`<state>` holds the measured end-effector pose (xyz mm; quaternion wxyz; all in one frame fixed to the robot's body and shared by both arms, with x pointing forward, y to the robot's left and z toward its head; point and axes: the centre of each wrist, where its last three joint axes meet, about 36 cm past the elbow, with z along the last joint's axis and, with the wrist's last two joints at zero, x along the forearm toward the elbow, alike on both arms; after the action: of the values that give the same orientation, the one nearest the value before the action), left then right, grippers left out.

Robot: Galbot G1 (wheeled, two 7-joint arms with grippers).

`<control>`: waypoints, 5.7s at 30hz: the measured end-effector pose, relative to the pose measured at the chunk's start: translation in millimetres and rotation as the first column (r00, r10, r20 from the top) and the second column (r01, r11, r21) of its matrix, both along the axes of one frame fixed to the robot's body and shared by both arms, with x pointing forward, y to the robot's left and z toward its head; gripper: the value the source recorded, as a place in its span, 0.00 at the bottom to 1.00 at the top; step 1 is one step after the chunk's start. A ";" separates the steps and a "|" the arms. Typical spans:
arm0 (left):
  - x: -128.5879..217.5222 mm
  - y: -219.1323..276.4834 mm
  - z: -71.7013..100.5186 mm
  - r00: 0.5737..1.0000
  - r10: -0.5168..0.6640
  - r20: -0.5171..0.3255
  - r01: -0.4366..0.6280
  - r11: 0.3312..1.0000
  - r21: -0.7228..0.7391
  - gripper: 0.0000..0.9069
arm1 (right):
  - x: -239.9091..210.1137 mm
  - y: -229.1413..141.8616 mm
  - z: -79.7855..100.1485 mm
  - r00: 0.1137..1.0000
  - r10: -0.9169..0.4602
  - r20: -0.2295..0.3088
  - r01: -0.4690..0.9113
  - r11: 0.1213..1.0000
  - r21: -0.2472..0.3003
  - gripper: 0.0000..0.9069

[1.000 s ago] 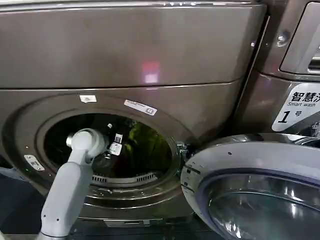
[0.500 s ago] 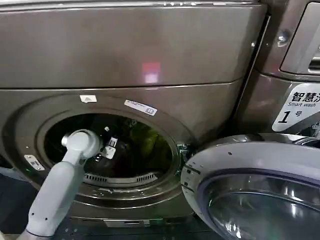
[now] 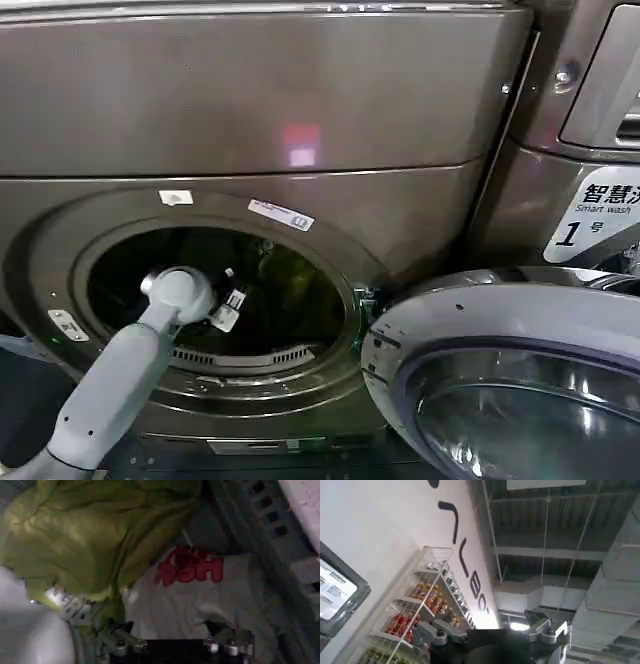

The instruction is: Grasp the clothes from the dryer.

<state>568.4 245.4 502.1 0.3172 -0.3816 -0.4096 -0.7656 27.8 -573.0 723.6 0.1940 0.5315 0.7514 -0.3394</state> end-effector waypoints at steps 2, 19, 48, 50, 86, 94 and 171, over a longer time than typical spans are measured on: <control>0.6 3.5 -1.9 1.000 0.016 -0.003 -0.016 1.000 -0.004 1.00 | 0.6 0.2 0.0 1.000 0.002 -0.001 -0.002 1.000 0.000 1.00; 11.9 25.9 -5.5 0.990 0.139 -0.028 -0.141 0.985 -0.098 0.55 | 0.3 0.9 2.1 1.000 0.004 -0.004 -0.004 1.000 -0.007 1.00; 13.3 35.7 -11.5 0.984 0.166 -0.069 -0.175 0.972 -0.159 0.04 | 0.5 0.6 5.8 1.000 0.007 -0.008 -0.007 1.000 -0.016 1.00; 12.8 35.7 -12.6 0.983 0.167 -0.073 -0.177 0.971 -0.163 0.00 | 0.1 0.3 6.0 1.000 0.006 -0.008 -0.006 1.000 -0.015 1.00; -23.3 -4.4 -5.1 0.960 0.196 0.200 -0.069 0.859 -0.507 0.00 | -2.4 -0.1 6.2 1.000 0.015 -0.009 -0.015 1.000 -0.010 1.00; -40.6 -13.4 -7.1 0.873 0.278 0.402 0.032 0.789 -0.614 0.00 | -5.1 -1.5 8.1 1.000 0.012 -0.008 -0.013 1.000 -0.012 1.00; -208.4 -50.0 -45.5 0.614 0.743 -0.266 0.303 -0.533 -0.790 0.00 | -14.3 2.1 10.3 1.000 0.024 0.015 -0.024 1.000 -0.015 1.00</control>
<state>360.0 195.4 456.6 -0.0970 -0.0316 -0.9942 0.0329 13.6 -570.9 733.9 0.2077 0.5235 0.7537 -0.3387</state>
